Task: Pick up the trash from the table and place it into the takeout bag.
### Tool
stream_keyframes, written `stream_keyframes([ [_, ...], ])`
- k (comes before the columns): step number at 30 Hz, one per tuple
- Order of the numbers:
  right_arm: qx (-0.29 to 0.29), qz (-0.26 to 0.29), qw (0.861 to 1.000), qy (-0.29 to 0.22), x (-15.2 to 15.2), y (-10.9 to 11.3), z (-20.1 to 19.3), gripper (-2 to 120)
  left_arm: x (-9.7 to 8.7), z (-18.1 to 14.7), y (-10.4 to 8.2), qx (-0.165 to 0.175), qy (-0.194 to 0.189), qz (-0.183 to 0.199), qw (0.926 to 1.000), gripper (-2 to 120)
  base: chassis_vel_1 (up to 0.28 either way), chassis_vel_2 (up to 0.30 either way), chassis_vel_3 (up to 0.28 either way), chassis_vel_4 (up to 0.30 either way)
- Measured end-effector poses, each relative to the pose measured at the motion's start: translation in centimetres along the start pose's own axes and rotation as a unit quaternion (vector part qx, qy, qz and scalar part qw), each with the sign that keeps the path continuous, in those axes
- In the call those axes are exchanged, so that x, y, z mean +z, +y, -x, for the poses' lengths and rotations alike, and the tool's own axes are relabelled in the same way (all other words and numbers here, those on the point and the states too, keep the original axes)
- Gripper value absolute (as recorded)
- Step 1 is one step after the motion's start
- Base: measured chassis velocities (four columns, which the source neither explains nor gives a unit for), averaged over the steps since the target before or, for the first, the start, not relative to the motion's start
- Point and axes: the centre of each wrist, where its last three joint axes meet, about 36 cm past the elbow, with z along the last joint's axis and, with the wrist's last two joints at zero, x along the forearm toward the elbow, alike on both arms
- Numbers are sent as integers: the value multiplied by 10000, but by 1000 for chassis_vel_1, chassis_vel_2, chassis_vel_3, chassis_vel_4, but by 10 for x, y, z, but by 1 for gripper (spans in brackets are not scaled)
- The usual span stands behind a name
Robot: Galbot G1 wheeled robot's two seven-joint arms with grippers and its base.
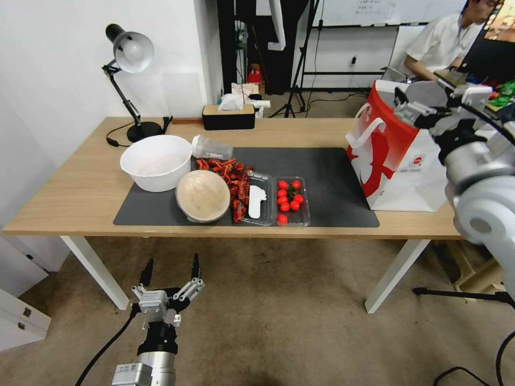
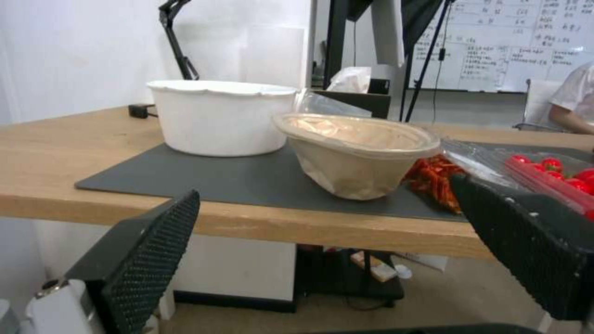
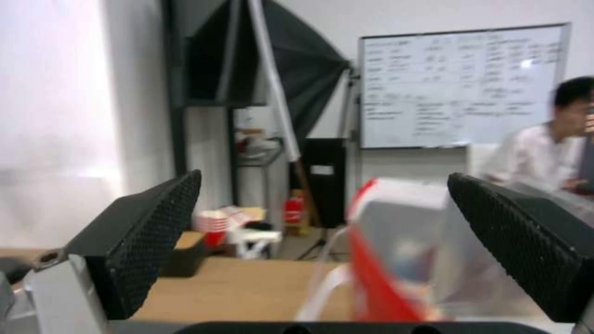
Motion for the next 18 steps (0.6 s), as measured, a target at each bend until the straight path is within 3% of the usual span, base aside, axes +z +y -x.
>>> stream_keyframes([
  [7,-453,199,9988,31,23,9,-33,100,0,0,0,6,-12,-18,10000,100,0,0,0,0],
  [9,-581,348,9977,84,44,15,-55,100,0,0,0,7,-25,-34,10000,100,0,0,0,0],
  [18,-347,493,9981,125,106,23,-121,100,3,-1,2,11,-17,-66,10000,100,0,0,0,0],
])
